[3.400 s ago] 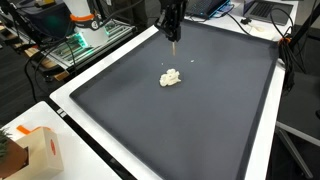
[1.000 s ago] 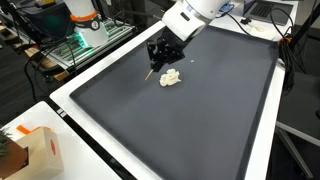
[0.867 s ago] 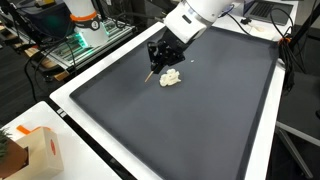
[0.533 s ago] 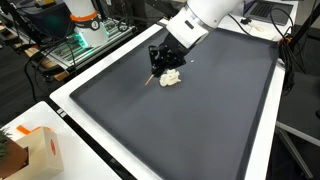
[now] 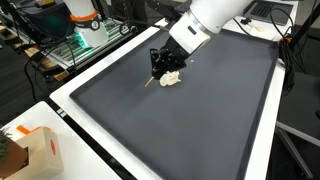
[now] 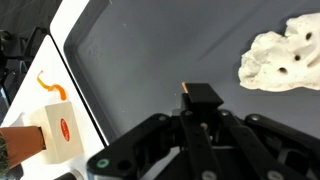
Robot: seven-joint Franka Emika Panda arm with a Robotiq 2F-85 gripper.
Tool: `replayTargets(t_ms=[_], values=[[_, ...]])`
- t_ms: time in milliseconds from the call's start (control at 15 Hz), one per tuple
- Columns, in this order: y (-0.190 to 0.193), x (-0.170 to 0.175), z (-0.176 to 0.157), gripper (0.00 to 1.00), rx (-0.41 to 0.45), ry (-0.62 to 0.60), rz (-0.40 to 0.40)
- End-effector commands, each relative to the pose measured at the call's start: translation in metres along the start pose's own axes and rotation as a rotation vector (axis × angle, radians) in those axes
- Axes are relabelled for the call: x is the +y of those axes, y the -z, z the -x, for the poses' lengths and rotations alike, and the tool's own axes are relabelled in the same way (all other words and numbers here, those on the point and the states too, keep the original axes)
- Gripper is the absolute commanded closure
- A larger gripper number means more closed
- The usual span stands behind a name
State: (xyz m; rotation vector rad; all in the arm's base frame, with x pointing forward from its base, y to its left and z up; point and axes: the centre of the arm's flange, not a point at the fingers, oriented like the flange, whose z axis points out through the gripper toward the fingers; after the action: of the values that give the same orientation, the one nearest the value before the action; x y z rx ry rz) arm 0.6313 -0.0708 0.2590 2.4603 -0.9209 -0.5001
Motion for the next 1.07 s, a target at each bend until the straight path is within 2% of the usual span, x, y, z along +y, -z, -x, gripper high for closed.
replayTargets(t_ms=[0, 1000], values=[[0.0001, -0.0024, -0.0085, 0.97, -0.005, 0.043, 0.032], [0.0091, 0.0040, -0.0135, 0.97, -0.007, 0.251, -0.017]])
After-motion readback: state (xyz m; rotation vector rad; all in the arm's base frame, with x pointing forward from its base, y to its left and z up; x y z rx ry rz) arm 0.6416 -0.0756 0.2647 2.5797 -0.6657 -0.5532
